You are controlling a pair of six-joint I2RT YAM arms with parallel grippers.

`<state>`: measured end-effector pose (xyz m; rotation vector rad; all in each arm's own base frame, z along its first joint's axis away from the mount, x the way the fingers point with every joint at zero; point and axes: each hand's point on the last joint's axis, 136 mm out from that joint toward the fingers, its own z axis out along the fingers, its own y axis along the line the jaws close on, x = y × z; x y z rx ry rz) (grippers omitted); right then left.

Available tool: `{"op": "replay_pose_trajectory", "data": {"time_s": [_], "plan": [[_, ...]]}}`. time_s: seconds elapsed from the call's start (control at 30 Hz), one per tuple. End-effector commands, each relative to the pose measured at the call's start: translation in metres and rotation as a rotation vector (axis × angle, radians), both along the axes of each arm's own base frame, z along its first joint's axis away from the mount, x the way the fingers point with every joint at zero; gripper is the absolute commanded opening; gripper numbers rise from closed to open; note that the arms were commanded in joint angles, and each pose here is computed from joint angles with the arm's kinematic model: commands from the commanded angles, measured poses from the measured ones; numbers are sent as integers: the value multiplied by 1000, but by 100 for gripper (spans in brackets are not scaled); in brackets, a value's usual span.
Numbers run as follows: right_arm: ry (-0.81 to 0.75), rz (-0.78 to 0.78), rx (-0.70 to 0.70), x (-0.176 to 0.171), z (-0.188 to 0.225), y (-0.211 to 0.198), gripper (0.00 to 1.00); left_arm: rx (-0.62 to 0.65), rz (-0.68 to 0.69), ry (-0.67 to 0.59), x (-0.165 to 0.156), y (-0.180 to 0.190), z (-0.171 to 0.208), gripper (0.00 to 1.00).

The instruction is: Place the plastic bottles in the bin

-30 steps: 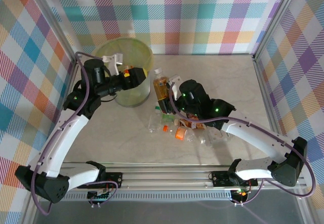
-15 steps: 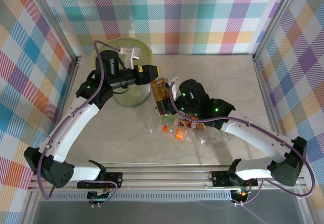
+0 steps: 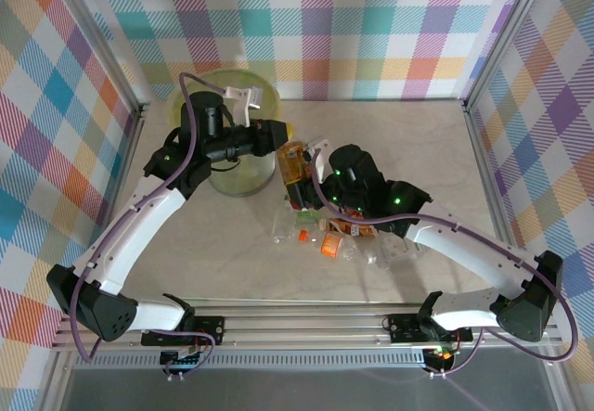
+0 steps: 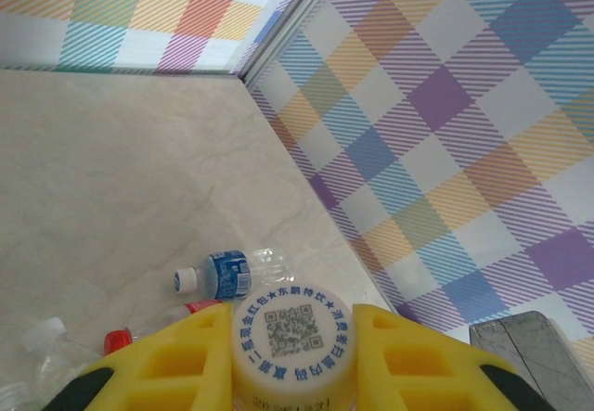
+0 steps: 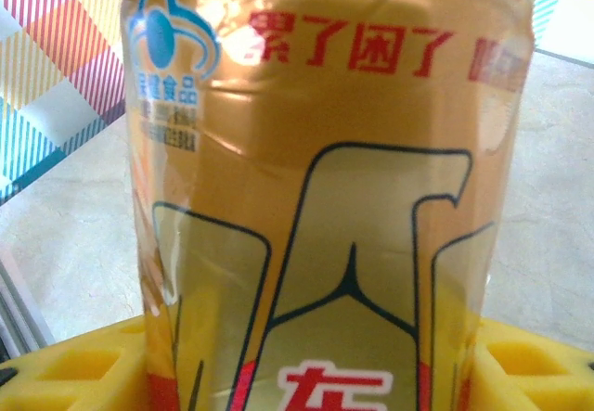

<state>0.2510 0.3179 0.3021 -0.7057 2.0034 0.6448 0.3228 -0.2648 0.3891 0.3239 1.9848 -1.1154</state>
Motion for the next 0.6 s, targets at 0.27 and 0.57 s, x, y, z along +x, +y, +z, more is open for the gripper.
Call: {"op": "replay_pose_trajectory", "data": {"time_s": [0.27, 0.57], "plan": [[-24, -46, 28, 4, 24, -6, 100, 38, 175, -209, 14, 25, 48, 5], [24, -144, 51, -2, 29, -35, 100, 126, 488, -416, 62, 91, 111, 5]]}}
